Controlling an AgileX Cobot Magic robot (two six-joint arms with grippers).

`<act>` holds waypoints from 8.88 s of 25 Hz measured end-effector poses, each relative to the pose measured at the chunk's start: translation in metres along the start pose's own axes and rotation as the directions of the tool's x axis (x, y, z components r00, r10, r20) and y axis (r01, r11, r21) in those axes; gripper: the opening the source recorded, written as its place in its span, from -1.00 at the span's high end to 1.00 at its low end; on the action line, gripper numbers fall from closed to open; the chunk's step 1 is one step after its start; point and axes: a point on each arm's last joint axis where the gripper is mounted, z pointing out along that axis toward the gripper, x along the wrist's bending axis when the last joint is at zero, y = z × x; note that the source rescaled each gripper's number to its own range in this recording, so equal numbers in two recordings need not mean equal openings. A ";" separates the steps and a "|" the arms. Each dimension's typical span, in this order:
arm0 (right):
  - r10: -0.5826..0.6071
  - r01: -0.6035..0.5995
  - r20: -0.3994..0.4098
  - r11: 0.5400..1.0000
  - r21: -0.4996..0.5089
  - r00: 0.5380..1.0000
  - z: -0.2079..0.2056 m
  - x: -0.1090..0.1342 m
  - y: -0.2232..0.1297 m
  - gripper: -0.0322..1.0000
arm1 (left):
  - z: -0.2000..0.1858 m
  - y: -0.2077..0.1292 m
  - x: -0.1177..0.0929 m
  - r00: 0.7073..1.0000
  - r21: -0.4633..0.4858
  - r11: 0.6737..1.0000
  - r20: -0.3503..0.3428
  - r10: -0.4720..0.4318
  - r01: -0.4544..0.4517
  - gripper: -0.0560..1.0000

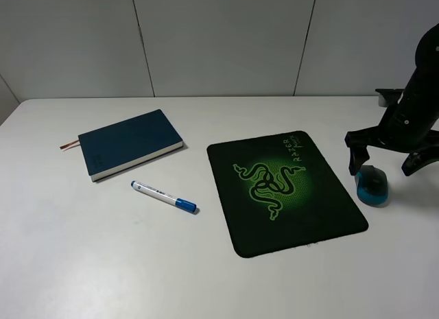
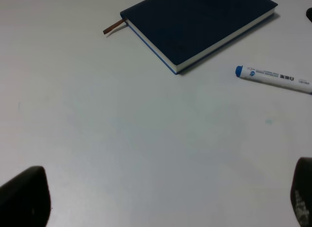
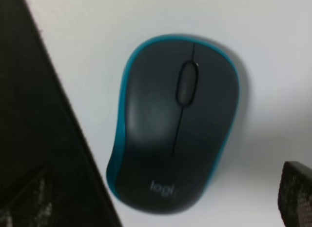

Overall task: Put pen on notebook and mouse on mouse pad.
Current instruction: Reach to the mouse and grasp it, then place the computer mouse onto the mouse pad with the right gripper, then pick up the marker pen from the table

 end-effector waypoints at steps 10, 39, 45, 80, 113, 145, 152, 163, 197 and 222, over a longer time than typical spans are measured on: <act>-0.005 0.005 0.005 0.999 0.037 1.000 0.030 0.001 0.004 -1.00 | 0.000 0.000 0.000 1.000 0.000 1.000 0.000 0.000 0.000 -0.96; 0.003 -0.005 0.037 0.999 0.032 0.999 0.039 -0.002 0.006 0.92 | 0.000 0.000 0.000 1.000 0.000 1.000 0.000 0.000 0.000 -0.96; 0.003 -0.005 0.037 0.999 0.032 0.999 0.039 -0.002 0.006 0.92 | 0.000 0.000 0.000 1.000 0.000 1.000 0.000 0.000 0.000 -0.96; -0.006 0.008 -0.055 0.999 0.048 0.998 -0.035 0.038 -0.016 0.92 | 0.000 0.000 0.000 1.000 0.000 1.000 0.000 0.000 0.000 -0.96; -0.303 0.306 -0.063 0.951 0.037 0.951 0.008 0.168 -0.029 0.92 | 0.000 0.000 0.000 1.000 0.000 1.000 0.000 0.000 0.000 -0.96; -0.303 0.305 -0.076 0.952 0.018 0.950 0.016 0.173 -0.025 -1.00 | 0.000 0.000 0.000 1.000 0.000 1.000 0.000 0.000 0.000 -0.96; -0.356 0.358 -0.082 0.934 0.015 0.931 -0.020 0.176 -0.016 -1.00 | 0.000 0.000 0.000 1.000 0.000 1.000 0.000 0.000 0.000 -0.96; -0.360 0.360 -0.125 0.933 -0.019 0.925 -0.098 0.166 -0.030 -1.00 | 0.000 0.000 0.000 1.000 0.000 1.000 0.000 0.000 0.000 -0.96; -0.470 0.324 -0.208 0.809 -0.490 0.858 -0.208 0.036 -0.234 -1.00 | 0.000 0.000 0.000 1.000 0.000 1.000 0.000 0.000 0.000 -0.96; -0.050 -0.063 -0.119 0.612 -0.788 0.992 -0.149 -0.018 -0.302 -1.00 | 0.000 0.000 0.000 1.000 0.000 1.000 0.000 0.000 0.000 -0.96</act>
